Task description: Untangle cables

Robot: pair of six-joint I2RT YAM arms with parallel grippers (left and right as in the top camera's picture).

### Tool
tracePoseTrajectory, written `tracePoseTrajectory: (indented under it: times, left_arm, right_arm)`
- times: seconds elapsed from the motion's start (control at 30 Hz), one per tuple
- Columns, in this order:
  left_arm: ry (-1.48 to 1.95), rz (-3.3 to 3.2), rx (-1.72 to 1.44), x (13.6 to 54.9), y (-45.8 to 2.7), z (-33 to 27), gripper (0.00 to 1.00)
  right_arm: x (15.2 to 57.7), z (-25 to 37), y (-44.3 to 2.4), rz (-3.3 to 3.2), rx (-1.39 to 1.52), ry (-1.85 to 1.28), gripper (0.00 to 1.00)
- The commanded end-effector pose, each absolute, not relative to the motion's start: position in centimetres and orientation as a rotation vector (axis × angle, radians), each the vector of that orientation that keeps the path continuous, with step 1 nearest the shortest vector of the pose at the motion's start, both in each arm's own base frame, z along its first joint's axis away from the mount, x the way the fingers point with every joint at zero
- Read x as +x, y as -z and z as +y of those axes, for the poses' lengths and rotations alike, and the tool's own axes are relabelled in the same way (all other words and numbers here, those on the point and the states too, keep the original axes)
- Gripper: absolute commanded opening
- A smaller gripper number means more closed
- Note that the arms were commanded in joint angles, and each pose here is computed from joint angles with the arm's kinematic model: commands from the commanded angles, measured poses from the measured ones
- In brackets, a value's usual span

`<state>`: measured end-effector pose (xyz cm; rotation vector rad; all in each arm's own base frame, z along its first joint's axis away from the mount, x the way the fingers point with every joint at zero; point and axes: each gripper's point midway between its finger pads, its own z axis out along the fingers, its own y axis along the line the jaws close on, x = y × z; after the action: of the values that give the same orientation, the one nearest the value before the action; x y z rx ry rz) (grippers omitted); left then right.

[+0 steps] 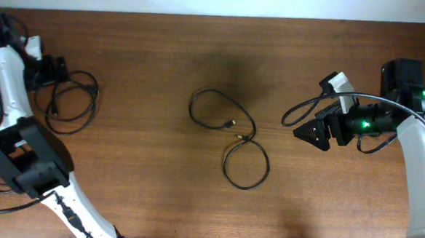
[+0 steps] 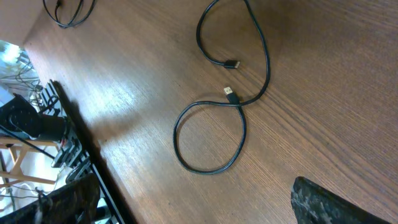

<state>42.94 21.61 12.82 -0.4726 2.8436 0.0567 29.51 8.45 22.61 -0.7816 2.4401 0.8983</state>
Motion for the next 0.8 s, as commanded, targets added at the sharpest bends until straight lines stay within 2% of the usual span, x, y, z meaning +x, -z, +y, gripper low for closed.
tracePoseTrajectory:
  times: [0.0, 0.1, 0.27, 0.4, 0.47, 0.53, 0.77]
  left_arm:
    - [0.150, 2.777, -0.133, 44.7, -16.8, 15.1, 0.99]
    - [0.312, 2.783, 0.060, 45.1, -16.9, 9.5, 0.99]
    - [0.361, 2.802, 0.337, 45.4, -16.7, 1.8, 0.99]
    - [0.383, 2.771, 0.631, 45.0, -16.4, -4.7, 0.99]
    - [0.396, 2.743, 0.807, 44.1, -16.2, -8.2, 0.99]
    - [0.413, 2.675, 1.118, 42.0, -15.8, -12.6, 0.99]
    - [0.440, 2.438, 1.681, 37.3, -15.6, -19.6, 0.99]
  right_arm:
    - [29.7, 8.5, -22.8, 2.444, -0.770, -0.896, 0.97]
    - [29.7, 8.5, -22.8, 2.444, -0.770, -0.895, 0.97]
    - [29.8, 8.2, -22.6, 2.456, -0.773, -0.869, 0.97]
    - [30.9, 6.8, -21.9, 2.552, -0.611, -0.787, 0.97]
    - [31.9, 4.9, -21.2, 2.629, -0.433, -0.688, 0.99]
    - [32.5, 2.2, -20.8, 2.679, -0.240, -0.604, 0.99]
    - [32.7, -1.1, -21.0, 2.654, -0.088, -0.602, 0.99]
